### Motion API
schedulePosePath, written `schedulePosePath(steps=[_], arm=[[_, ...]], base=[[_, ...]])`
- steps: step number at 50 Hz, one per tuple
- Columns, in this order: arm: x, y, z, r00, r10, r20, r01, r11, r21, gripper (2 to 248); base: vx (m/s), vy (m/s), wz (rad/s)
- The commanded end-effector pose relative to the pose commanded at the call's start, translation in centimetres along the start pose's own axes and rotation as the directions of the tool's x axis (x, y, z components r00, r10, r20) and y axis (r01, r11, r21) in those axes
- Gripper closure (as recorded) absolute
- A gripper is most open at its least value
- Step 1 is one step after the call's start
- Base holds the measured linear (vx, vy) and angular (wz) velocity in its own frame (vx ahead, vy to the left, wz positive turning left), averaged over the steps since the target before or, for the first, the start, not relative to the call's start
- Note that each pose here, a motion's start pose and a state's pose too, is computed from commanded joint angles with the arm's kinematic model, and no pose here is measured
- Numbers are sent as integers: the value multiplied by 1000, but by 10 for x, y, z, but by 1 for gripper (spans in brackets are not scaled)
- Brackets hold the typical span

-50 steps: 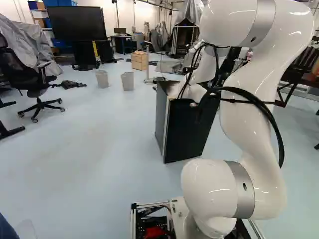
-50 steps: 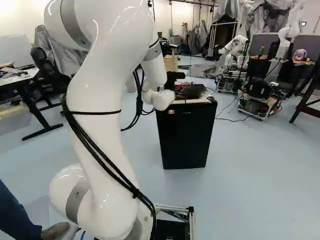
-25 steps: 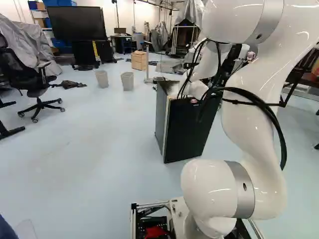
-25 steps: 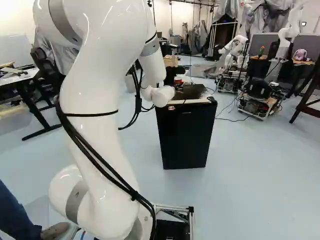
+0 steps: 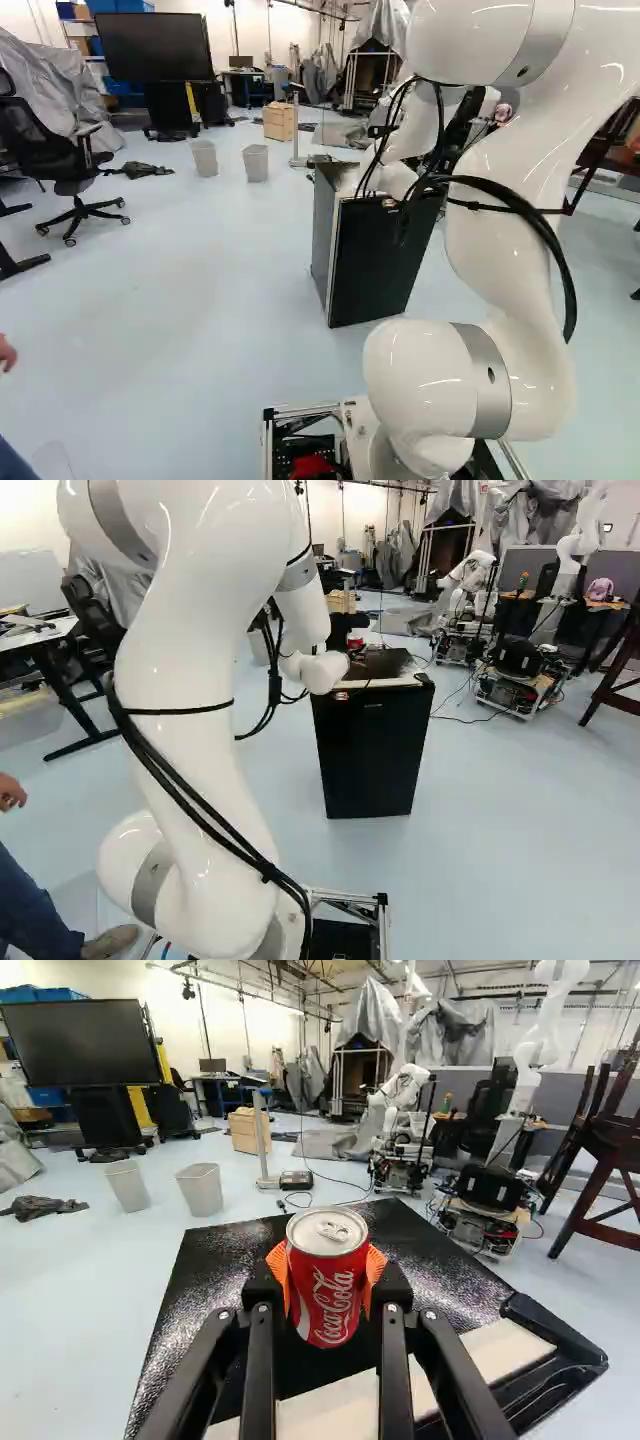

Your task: Grab a drink from the fridge

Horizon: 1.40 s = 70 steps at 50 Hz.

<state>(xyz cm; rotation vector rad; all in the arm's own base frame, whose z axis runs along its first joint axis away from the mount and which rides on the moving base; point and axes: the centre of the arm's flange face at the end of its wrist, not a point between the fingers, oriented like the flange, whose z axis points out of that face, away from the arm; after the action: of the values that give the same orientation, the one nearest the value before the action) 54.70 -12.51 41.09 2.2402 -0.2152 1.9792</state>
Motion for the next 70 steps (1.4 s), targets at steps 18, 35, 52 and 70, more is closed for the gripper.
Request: schedulePosePath(steps=[18, 35, 52, 70], arm=[[-1, -10, -22, 1000, -1, 17, 1, 1000, 17, 156], [-3, -24, -57, 999, -4, 42, 2, 999, 41, 156], [-11, -40, -104, 997, -9, 75, 4, 997, 74, 156], [-26, -55, -165, 993, -20, 117, 6, 993, 117, 156]], base=[[0, 0, 0], [0, 0, 0], [0, 0, 0], [0, 0, 0]])
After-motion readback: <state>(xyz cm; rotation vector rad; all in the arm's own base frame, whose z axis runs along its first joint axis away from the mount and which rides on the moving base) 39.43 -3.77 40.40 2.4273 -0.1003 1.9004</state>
